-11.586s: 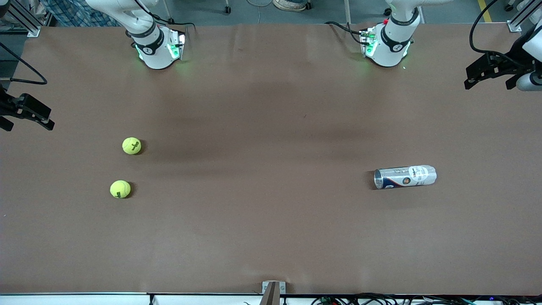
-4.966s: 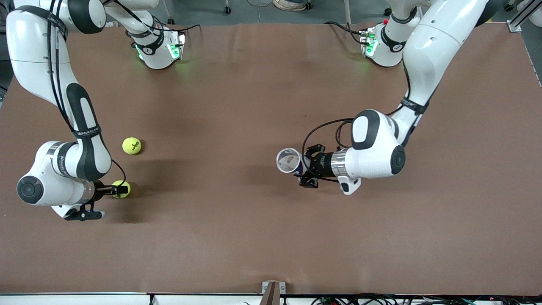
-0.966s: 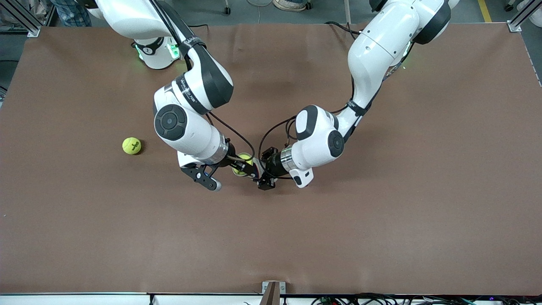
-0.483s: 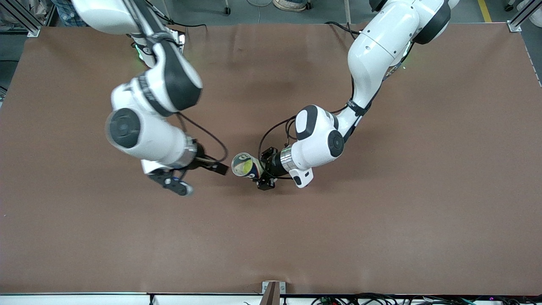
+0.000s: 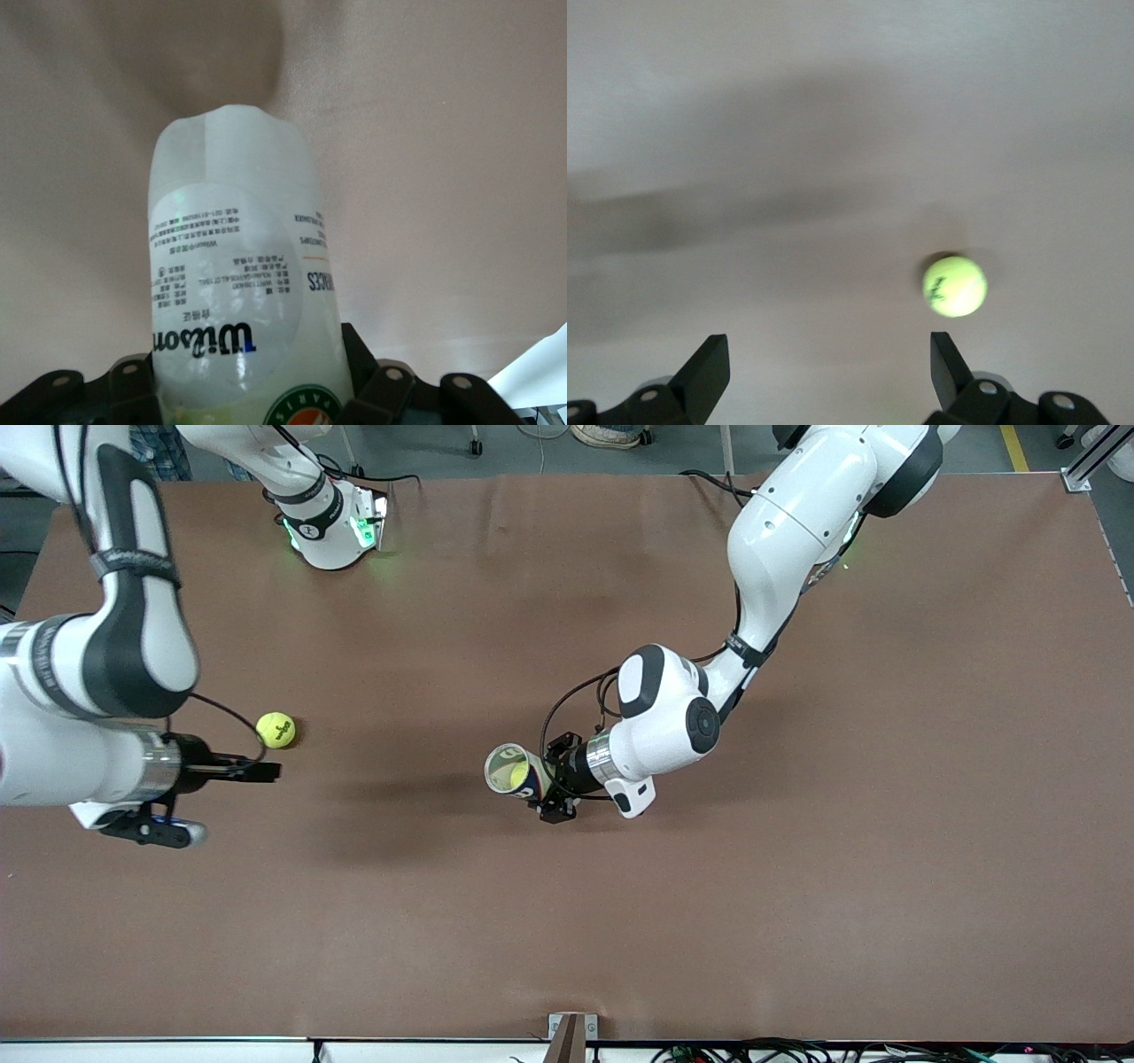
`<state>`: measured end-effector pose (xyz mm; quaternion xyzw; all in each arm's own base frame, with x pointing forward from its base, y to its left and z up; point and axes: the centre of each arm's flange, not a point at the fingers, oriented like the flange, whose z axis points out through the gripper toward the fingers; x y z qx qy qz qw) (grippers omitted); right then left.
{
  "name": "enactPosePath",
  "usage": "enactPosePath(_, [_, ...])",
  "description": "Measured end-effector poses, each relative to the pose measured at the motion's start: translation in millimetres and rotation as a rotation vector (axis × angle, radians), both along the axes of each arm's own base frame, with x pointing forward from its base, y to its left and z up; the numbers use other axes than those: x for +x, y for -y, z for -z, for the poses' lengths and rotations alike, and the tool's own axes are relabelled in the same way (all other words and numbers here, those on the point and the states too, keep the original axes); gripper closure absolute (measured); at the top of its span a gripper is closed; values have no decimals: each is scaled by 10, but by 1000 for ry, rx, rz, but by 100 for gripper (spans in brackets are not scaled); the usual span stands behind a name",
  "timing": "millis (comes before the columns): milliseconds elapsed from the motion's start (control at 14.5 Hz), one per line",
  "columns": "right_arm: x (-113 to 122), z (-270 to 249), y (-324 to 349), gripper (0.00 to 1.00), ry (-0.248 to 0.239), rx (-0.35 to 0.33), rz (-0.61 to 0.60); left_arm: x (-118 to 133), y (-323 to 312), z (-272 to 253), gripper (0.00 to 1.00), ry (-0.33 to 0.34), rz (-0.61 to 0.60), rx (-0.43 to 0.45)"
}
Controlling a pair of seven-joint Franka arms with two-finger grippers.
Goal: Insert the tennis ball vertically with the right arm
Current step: 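Reach and grasp the second tennis ball with the right gripper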
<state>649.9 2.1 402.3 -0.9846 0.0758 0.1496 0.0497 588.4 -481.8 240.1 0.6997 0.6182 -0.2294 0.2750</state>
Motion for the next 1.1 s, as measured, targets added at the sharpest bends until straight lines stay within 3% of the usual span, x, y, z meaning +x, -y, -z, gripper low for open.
enactPosePath(276, [-416, 772, 310, 0, -3, -49, -30, 3, -2, -1, 28, 0, 0, 0])
enactPosePath(552, [-821, 1168, 236, 0, -42, -64, -57, 3, -2, -2, 28, 1, -1, 0])
enactPosePath(1103, [-1191, 1692, 301, 0, -29, -91, -64, 4, -2, -3, 26, 0, -1, 0])
